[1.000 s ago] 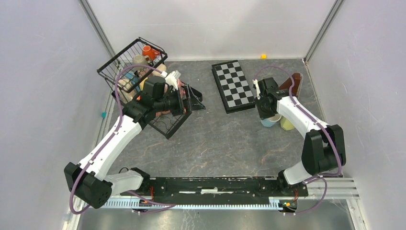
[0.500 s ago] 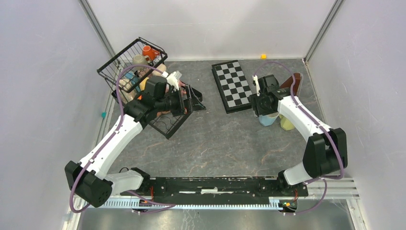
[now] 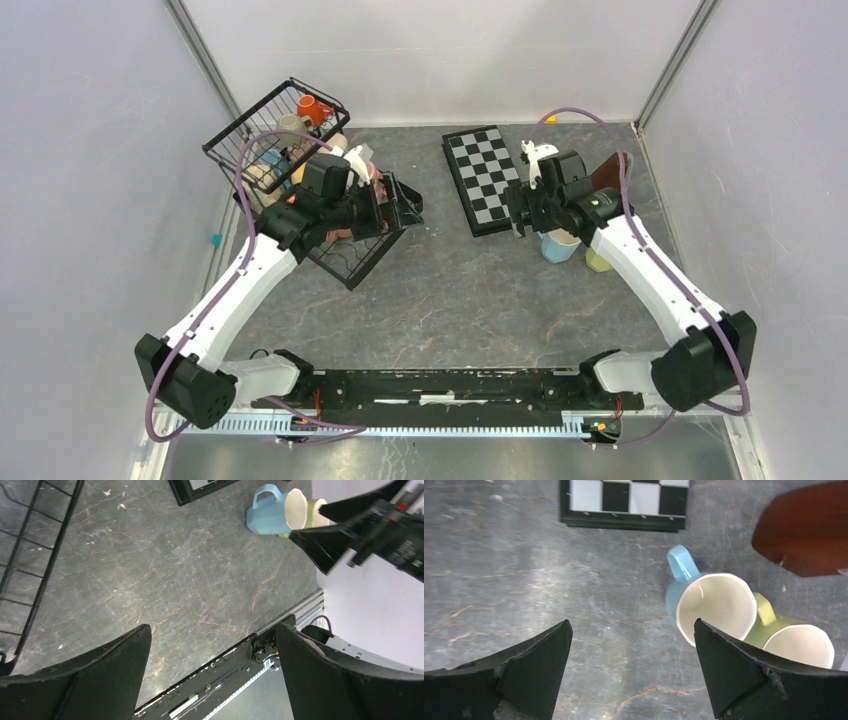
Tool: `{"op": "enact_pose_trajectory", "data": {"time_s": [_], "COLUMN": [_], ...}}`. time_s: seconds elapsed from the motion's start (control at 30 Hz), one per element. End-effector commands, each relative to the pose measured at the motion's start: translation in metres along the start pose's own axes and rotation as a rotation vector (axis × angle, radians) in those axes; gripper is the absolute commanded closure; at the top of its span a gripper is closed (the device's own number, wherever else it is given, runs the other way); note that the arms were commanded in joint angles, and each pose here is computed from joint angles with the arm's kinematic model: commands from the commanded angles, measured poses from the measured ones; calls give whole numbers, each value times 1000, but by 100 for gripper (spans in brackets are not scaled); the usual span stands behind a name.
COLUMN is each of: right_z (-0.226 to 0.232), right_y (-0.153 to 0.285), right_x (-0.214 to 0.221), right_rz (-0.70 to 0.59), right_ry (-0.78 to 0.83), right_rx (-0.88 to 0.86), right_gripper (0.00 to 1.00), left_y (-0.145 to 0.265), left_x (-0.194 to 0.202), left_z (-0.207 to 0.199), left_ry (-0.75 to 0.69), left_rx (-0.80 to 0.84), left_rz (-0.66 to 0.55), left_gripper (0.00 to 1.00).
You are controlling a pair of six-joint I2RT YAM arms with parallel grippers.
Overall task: Unload the cups from the dish rack
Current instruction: Place the cup at the center of the board.
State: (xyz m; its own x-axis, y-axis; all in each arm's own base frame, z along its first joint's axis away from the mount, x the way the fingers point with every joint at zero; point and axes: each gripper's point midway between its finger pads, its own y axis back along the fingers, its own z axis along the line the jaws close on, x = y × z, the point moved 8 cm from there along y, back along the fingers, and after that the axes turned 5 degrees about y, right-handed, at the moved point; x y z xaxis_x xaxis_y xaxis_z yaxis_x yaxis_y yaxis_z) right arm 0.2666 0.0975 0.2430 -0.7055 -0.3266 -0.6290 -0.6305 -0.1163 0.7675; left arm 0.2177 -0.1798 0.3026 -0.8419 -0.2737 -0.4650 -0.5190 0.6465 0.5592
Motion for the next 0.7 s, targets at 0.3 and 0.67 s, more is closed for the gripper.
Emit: {"op": "enact_pose_trajectory", "data": {"time_s": [0.3,0.67], "right_z": [35,43], "right_y": [46,41], "right_x": [-22,-8], "right_rz": [-354,-358], "right_ry": [-49,-22], "right_rx": [-268,-335], "right_gripper": [2,2], "left_y": [-8,-36], "left_x": [-37,-67], "left_z": [55,116], "left_ry": [-145,-118], "left_rx": [-517,-750], "left_rz": [-222,-292], "left_gripper": [0,0]}}
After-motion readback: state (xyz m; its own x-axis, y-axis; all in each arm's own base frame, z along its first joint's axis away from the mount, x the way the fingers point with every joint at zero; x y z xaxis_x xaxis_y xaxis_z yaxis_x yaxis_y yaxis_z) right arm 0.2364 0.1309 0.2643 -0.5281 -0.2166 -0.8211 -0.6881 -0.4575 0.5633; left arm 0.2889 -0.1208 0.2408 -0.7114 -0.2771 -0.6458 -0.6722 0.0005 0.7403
